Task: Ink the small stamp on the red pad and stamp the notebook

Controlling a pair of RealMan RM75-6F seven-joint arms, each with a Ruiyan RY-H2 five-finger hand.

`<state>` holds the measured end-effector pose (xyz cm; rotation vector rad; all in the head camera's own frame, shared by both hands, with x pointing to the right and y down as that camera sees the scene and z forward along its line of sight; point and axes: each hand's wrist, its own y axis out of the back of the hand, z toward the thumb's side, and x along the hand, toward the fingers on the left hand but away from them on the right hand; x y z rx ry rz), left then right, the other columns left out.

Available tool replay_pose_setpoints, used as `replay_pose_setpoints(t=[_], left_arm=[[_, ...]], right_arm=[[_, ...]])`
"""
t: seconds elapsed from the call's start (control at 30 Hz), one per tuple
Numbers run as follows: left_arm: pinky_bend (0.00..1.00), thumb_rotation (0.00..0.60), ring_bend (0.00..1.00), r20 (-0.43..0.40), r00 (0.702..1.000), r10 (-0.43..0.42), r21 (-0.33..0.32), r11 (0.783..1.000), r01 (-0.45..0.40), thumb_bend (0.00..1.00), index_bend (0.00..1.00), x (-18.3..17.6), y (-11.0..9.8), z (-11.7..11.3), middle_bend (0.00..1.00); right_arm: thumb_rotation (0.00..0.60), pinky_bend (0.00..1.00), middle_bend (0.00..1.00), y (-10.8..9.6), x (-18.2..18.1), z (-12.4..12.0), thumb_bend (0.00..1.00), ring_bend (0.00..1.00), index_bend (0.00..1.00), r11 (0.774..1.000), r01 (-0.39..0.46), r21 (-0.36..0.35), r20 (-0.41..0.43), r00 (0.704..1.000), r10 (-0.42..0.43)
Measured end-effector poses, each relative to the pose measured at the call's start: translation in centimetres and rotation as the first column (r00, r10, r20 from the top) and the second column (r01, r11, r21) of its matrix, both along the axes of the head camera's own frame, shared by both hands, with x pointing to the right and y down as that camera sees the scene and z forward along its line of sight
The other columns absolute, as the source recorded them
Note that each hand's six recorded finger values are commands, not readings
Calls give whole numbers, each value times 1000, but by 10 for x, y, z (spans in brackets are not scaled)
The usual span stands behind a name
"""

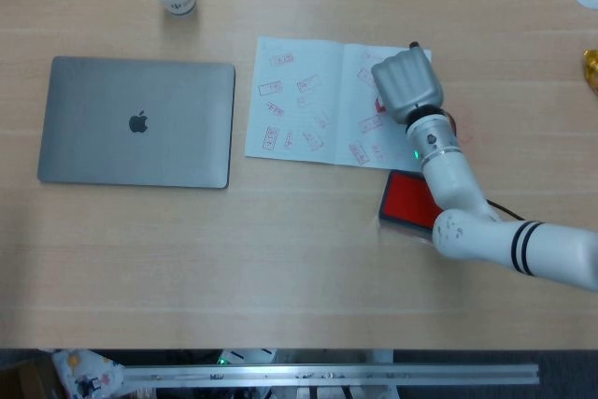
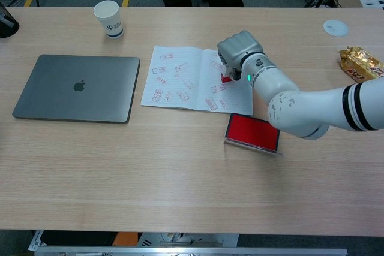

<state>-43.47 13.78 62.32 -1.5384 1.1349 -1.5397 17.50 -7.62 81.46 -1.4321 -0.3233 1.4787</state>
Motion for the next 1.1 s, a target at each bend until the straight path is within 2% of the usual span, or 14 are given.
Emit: replay_pose_setpoints(t=[1.1], left_arm=[[182, 600, 238, 5, 1000, -5, -3, 1000, 5, 300, 164, -2, 1, 1, 236]], right_arm=[[600, 326, 619, 1, -5, 4, 529, 492, 957, 1000, 5, -2, 2, 1000, -5]])
